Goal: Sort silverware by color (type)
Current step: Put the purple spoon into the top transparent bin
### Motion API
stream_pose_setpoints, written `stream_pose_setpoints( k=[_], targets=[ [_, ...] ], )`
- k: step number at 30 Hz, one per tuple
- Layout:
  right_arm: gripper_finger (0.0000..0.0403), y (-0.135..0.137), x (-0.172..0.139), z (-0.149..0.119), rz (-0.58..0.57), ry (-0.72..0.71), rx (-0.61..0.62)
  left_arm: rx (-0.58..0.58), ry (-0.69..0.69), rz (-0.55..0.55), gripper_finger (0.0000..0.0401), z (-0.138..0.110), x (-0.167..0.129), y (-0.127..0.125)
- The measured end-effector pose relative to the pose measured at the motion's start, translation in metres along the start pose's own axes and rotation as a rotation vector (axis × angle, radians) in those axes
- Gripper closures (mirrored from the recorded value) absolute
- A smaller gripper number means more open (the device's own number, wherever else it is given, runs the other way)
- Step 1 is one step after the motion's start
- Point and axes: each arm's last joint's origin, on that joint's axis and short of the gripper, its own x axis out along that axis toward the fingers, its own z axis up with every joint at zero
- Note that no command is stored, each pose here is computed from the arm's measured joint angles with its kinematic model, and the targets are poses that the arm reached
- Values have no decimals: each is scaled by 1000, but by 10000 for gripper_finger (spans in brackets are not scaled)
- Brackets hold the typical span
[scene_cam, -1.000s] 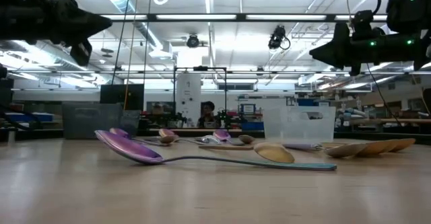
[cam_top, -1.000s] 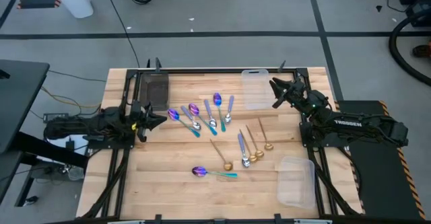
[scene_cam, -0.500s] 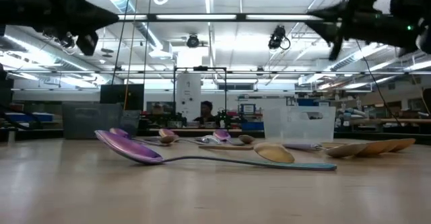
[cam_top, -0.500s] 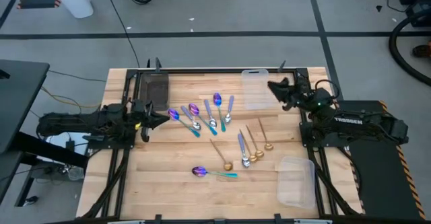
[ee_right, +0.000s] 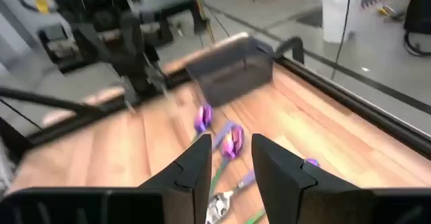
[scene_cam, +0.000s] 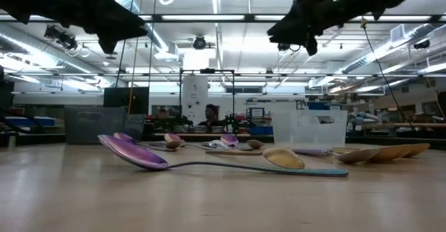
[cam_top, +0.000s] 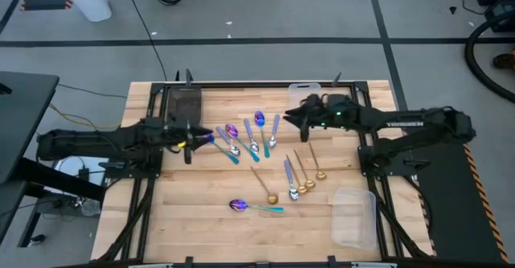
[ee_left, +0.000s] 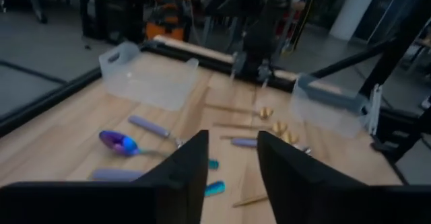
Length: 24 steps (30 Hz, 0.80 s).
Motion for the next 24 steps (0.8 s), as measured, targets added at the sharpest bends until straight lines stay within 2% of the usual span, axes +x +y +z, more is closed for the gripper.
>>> stream_pose_setpoints(
  k=[6, 11, 17, 24],
  targets=[
    [286, 5, 30, -4, -29, 160, -26, 1, 107, 26, 227, -4, 12, 0],
    [286, 8, 55, -16, -116, 320, -65, -1, 147, 48, 223, -5, 21, 0],
    [286, 14, 83, -23, -209, 432, -72, 20, 159, 119, 222, -1, 31, 1],
    [286, 23, 110, -21, -278, 533, -65, 34, 157, 118, 222, 2, 34, 2]
  ],
)
